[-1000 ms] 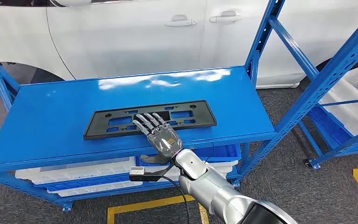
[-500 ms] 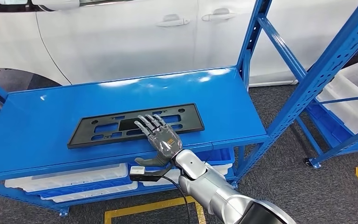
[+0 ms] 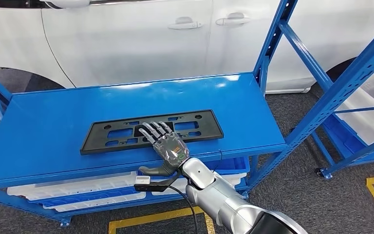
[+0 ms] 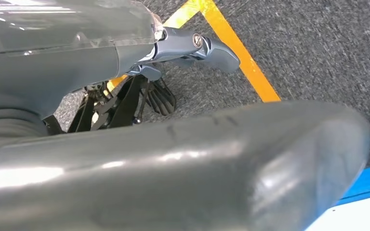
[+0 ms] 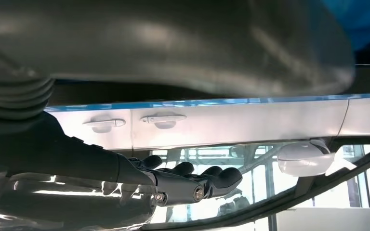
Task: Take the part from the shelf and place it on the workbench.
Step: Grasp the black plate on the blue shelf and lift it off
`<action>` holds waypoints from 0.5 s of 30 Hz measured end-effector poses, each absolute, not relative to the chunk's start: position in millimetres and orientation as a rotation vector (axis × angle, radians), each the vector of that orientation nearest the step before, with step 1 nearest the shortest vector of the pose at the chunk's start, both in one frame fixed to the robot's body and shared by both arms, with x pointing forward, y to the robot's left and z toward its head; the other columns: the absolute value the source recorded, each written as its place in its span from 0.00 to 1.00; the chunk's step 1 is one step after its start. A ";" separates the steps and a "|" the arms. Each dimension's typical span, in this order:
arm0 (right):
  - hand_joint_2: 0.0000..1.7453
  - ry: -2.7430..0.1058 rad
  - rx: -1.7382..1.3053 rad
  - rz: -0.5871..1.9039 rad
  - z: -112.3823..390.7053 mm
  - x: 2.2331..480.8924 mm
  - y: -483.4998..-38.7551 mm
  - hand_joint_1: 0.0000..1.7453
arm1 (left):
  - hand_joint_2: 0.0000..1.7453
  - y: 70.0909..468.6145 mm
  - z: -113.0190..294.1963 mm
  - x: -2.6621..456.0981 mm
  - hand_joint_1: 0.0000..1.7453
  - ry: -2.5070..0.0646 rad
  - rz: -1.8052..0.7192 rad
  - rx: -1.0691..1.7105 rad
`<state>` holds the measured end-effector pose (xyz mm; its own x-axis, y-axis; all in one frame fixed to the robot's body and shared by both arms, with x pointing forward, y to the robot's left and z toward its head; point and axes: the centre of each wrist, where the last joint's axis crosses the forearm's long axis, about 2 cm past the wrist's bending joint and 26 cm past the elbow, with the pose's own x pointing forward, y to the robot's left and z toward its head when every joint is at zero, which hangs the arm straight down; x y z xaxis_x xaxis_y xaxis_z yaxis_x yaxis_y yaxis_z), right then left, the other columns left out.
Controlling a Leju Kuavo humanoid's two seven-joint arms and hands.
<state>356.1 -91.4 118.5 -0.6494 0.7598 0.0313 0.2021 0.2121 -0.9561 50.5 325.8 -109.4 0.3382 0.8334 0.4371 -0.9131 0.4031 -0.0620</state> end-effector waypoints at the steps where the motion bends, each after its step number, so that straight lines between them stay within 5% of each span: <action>1: 1.00 -1.989 -0.886 1.451 118.6 356.1 -91.3 0.00 | 0.00 325.7 -109.4 50.5 0.00 -0.436 1.148 0.209; 15: 1.00 -1.991 -1.023 1.527 122.4 351.2 -78.3 0.00 | 0.00 325.2 -109.6 49.2 0.00 -0.434 1.147 0.221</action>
